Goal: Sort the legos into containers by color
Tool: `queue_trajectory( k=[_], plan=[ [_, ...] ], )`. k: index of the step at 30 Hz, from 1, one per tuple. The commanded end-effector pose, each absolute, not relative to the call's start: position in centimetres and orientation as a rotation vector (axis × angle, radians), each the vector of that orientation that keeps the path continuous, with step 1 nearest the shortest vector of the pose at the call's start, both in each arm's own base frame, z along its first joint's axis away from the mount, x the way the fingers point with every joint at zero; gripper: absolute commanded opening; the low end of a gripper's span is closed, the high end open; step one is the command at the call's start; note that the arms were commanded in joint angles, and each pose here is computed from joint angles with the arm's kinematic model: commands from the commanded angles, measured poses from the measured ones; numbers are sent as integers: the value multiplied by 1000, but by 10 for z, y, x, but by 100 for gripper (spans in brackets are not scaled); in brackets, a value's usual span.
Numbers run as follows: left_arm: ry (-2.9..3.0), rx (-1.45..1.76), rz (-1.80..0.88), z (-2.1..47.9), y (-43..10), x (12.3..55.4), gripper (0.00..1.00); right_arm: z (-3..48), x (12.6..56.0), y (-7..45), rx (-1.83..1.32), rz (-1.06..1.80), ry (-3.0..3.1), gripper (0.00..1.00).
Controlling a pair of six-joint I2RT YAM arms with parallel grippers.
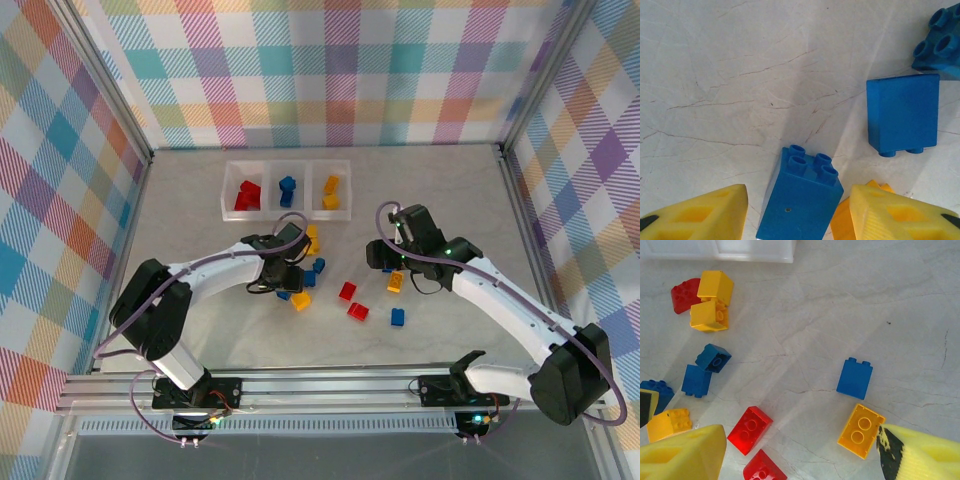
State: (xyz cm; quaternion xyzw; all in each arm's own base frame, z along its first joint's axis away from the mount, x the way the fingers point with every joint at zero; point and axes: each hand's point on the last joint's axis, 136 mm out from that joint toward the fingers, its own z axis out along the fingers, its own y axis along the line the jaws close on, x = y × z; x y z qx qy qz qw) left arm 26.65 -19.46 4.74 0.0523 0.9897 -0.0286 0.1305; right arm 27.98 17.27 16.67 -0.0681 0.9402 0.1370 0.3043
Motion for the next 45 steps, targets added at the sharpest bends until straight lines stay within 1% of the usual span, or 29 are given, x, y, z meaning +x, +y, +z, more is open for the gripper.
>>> queue_trajectory(
  k=[1,23,28,33,36,40,45],
  plan=[
    [2885,177,-37,49,-194,265,53,166,277,168,-161,349,2495,79],
    [2918,186,-28,41,-195,264,39,166,275,164,-155,330,2491,80],
    [2905,204,-9,45,-197,272,33,168,275,162,-155,320,2484,80],
    [2868,210,5,65,-198,293,30,171,276,160,-157,312,2474,80],
    [2833,209,4,83,-198,313,30,175,275,159,-157,312,2463,80],
    [2776,176,-24,109,-195,351,30,183,272,155,-164,314,2437,81],
    [2693,75,-94,137,-190,407,30,179,267,149,-180,272,2456,83]
  ],
)
